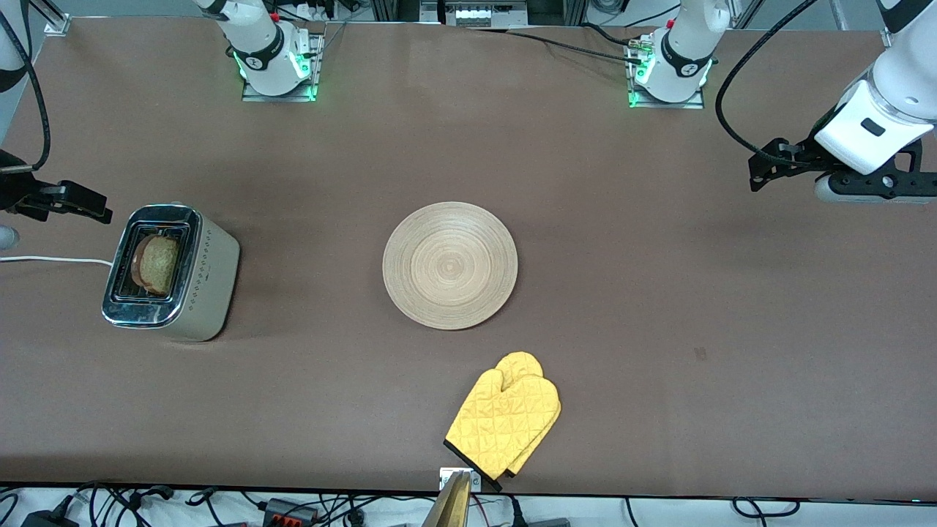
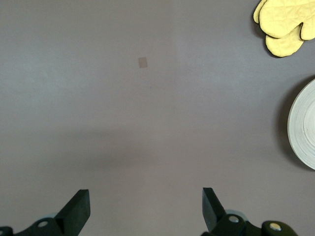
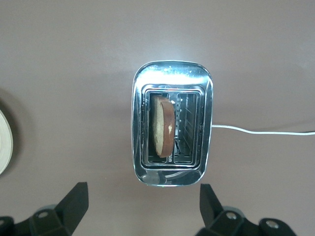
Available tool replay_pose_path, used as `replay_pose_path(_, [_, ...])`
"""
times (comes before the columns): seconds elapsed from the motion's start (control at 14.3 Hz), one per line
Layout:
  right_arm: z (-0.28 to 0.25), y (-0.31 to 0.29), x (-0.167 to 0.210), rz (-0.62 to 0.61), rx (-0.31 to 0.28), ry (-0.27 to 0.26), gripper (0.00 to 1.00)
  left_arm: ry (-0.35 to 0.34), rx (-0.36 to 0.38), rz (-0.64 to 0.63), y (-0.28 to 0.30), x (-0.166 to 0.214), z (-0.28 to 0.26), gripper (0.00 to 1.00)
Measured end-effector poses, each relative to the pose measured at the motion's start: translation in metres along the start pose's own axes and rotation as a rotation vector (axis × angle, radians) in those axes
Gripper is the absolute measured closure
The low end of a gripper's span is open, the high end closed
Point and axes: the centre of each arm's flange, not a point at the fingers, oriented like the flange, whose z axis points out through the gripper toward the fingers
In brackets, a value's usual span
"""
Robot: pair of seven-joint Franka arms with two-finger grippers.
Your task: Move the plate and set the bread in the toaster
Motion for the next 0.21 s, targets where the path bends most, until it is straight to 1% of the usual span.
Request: replay_pose_path(0.21, [0.0000,0.0000,0.0000,0.000,0.000,0.000,0.00,0.000,0.000,-0.002,-0.0010,0.0001,0.0001,0.00])
